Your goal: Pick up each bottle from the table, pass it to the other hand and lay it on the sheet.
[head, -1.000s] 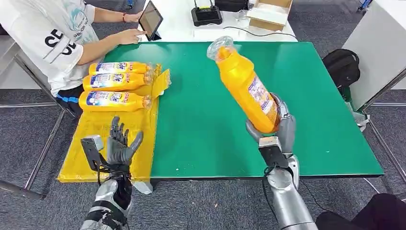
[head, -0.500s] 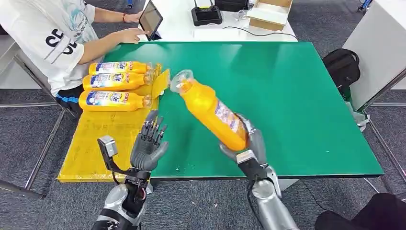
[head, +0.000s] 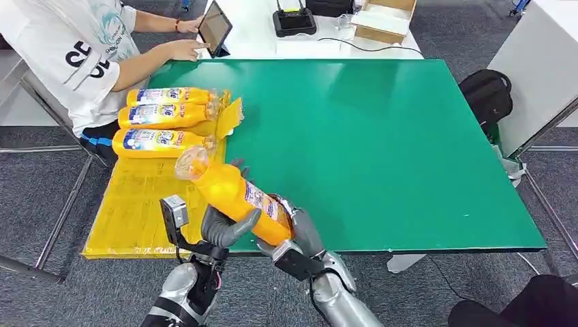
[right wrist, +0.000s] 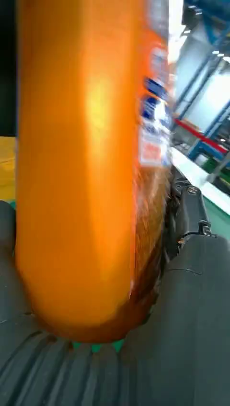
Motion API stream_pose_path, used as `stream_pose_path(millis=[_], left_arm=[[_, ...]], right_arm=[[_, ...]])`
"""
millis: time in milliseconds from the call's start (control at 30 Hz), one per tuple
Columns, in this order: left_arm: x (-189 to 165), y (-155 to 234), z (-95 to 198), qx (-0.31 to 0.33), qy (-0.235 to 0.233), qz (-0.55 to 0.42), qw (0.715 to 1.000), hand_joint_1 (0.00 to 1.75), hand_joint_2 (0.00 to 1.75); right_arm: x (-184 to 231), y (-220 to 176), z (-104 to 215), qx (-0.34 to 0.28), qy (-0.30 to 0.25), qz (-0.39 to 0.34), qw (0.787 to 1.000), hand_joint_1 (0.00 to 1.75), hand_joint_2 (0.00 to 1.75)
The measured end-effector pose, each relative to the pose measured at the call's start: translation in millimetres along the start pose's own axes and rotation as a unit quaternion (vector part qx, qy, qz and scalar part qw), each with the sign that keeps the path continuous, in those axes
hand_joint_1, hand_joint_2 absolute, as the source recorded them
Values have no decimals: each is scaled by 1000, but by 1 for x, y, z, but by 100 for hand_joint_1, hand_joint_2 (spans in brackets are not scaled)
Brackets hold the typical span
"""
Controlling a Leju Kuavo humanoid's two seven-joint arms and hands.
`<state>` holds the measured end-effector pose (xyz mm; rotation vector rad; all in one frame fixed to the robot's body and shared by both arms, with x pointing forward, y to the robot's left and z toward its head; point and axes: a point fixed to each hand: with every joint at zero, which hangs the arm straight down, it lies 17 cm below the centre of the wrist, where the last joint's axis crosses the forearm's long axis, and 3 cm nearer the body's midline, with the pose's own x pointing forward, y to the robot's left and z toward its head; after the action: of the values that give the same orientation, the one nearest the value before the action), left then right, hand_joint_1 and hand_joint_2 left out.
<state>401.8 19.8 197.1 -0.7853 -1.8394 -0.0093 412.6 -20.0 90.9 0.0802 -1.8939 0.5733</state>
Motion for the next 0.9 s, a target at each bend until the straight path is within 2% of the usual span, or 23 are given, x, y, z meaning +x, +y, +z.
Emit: stream_pose_path(millis=[167,400,433,467,500,900], left_arm=[[-7,5,3,6,11,-6,1000,0,175],[-14,10,5,13,21,-9,1000,0,175],[-14,10,6,13,22,-9,1000,31,175],[-15,10,6,13,22,-9,1000,152,175],[-15,10,6,13,23,-9,1000,175,175],[-19,17,8,25,27,-11,999,175,175]], right_arm=[[-6,21,-2,33,13,6,999,175,175],[-12,27,-2,45,23,11,999,175,175],[-12,28,-2,46,23,12,999,175,175],[-12,28,-2,47,24,12,999,175,175],[-13,28,-2,48,24,12,998,175,175],[-17,32,-1,54,33,16,998,175,175]])
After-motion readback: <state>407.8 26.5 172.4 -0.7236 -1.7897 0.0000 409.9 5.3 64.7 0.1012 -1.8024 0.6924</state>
